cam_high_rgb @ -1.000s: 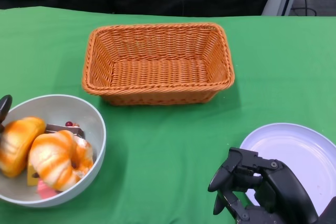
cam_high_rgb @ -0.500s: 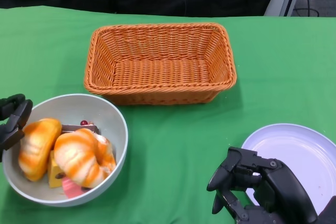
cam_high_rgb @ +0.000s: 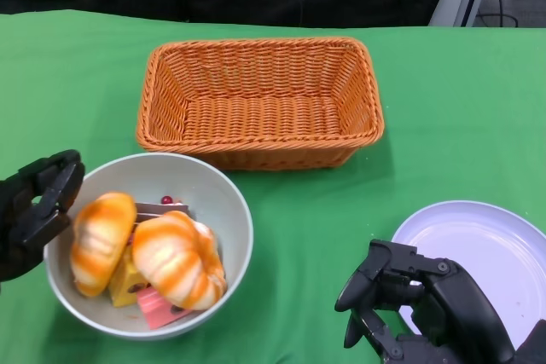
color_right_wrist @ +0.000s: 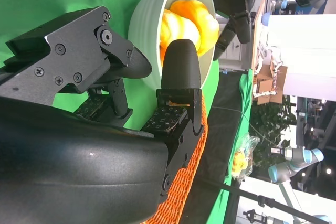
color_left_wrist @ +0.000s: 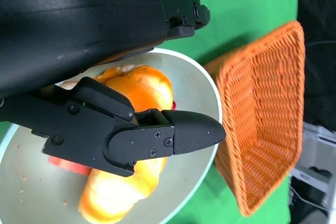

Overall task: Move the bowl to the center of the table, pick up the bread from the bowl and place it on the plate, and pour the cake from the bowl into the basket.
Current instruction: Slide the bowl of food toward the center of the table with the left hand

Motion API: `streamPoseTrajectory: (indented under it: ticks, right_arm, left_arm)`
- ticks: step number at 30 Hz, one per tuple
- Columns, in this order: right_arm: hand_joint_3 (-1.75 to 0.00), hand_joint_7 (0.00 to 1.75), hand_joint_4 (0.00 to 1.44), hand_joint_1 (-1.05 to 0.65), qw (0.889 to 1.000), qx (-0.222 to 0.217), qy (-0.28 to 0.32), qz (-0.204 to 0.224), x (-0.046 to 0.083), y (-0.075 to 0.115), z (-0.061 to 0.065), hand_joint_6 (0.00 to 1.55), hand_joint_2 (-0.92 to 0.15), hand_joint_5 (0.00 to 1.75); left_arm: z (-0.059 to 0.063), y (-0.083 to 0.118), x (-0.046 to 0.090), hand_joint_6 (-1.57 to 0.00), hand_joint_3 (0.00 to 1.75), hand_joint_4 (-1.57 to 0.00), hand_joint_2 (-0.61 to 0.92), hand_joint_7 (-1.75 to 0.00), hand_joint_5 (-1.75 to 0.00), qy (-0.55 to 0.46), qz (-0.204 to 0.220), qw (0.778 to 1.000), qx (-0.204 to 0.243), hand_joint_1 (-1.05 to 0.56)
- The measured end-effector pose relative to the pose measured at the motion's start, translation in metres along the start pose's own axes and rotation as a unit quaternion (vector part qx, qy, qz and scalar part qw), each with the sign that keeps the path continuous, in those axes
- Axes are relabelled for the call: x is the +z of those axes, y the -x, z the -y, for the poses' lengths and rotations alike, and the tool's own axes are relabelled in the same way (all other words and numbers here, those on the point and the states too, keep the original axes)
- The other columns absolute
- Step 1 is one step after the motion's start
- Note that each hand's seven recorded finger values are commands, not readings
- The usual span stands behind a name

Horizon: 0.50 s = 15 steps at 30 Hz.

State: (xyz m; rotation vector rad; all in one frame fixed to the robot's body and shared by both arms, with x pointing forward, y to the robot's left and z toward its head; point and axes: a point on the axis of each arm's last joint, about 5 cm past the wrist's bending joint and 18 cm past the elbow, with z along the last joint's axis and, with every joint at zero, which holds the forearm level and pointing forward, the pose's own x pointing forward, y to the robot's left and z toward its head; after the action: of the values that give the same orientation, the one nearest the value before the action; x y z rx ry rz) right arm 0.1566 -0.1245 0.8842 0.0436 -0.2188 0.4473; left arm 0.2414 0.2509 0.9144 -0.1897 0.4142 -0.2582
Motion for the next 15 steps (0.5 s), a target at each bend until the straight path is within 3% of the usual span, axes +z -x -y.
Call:
streamPoseTrajectory:
  ticks: [9, 15]
  right_arm:
    - [-1.10, 1.17, 0.86, -0.02, 1.000, -0.001, 0.001, 0.000, 0.000, 0.001, 0.000, 0.79, -0.56, 1.29]
    - [-1.09, 1.18, 0.87, -0.01, 1.000, -0.001, 0.000, 0.000, 0.000, 0.001, -0.001, 0.78, -0.57, 1.30]
  left_arm:
    - [0.022, 0.005, 0.000, 0.00, 0.57, 0.00, 0.92, 0.00, 0.00, -0.004, 0.008, 1.000, -0.024, -0.84]
    - [0.030, 0.005, 0.002, 0.00, 0.57, 0.00, 0.92, 0.00, 0.00, 0.001, -0.001, 1.000, -0.016, -0.83]
